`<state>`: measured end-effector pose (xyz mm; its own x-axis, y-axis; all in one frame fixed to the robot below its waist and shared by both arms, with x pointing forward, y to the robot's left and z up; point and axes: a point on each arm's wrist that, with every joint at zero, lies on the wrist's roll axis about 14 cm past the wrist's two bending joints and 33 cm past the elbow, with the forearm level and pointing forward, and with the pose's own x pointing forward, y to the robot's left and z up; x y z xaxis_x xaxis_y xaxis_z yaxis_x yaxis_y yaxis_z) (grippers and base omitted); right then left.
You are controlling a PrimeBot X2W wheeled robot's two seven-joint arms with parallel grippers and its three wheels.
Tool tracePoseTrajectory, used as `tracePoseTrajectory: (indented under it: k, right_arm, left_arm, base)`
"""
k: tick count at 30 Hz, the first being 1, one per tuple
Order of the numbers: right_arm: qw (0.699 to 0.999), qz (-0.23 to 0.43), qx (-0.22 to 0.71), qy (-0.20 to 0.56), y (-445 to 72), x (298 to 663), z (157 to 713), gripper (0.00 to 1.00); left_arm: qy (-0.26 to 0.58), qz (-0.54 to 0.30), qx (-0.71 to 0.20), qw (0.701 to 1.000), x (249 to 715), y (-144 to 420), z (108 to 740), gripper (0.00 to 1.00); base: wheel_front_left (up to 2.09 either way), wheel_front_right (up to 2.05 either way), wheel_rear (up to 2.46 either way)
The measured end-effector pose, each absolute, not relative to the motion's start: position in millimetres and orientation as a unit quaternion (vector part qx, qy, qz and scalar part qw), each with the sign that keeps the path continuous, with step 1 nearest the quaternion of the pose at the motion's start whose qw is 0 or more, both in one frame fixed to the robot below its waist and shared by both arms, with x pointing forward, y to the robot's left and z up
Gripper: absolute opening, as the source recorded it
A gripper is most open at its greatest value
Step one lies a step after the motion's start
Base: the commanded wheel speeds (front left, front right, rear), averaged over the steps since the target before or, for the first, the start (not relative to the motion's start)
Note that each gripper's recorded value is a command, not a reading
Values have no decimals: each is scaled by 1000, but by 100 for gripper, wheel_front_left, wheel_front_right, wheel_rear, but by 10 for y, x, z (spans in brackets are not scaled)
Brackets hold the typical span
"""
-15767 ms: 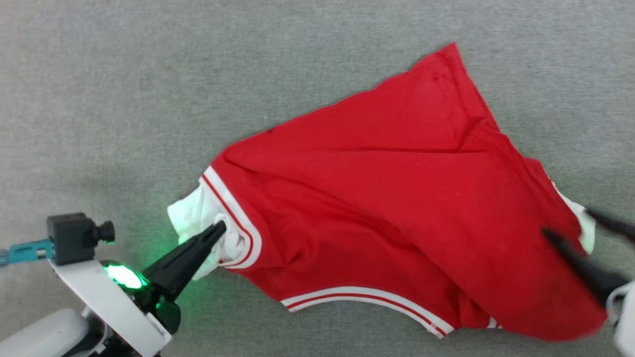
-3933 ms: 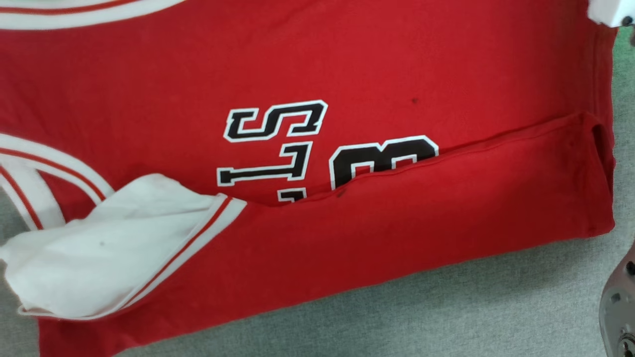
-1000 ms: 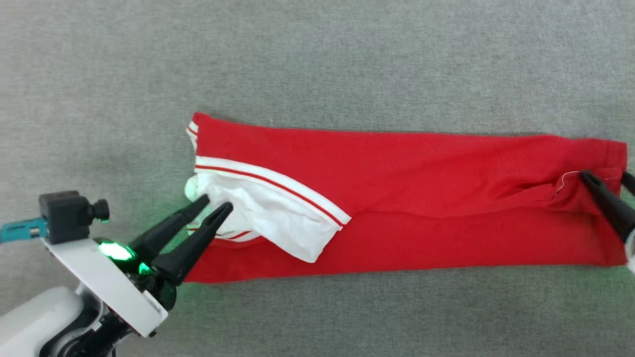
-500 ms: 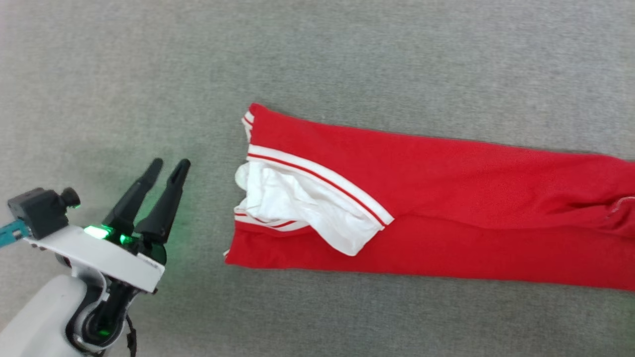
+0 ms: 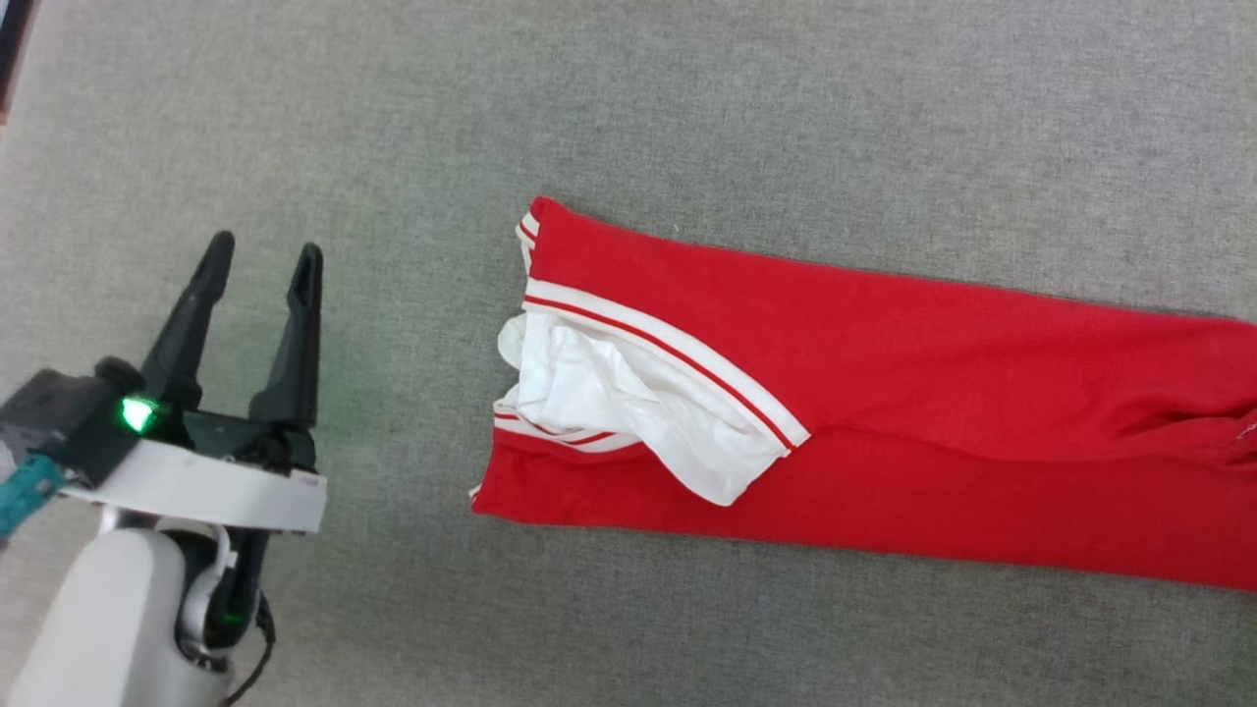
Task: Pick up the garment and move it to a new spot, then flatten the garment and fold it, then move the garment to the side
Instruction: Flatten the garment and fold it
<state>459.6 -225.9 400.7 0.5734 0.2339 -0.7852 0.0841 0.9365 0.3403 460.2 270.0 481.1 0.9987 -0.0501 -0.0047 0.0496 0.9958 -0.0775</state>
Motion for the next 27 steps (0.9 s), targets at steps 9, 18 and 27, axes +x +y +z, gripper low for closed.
tracePoseTrajectory:
  k: [9, 18, 27]
  right_arm:
    - [855, 36, 159, 493, -2207, 4533, 3839, 24]
    - [857, 37, 161, 488, -2136, 4565, 3747, 0]
    - [901, -16, 166, 402, -2454, 4773, 3989, 0]
  left_arm:
    - [29, -31, -22, 999, 4578, 2570, 4577, 100]
    - [40, -29, -32, 998, 4654, 2565, 4453, 100]
    - [37, -32, -37, 998, 4739, 2590, 4441, 100]
  base:
    - [0, 0, 0]
    - [0, 0, 0]
    - [0, 0, 0]
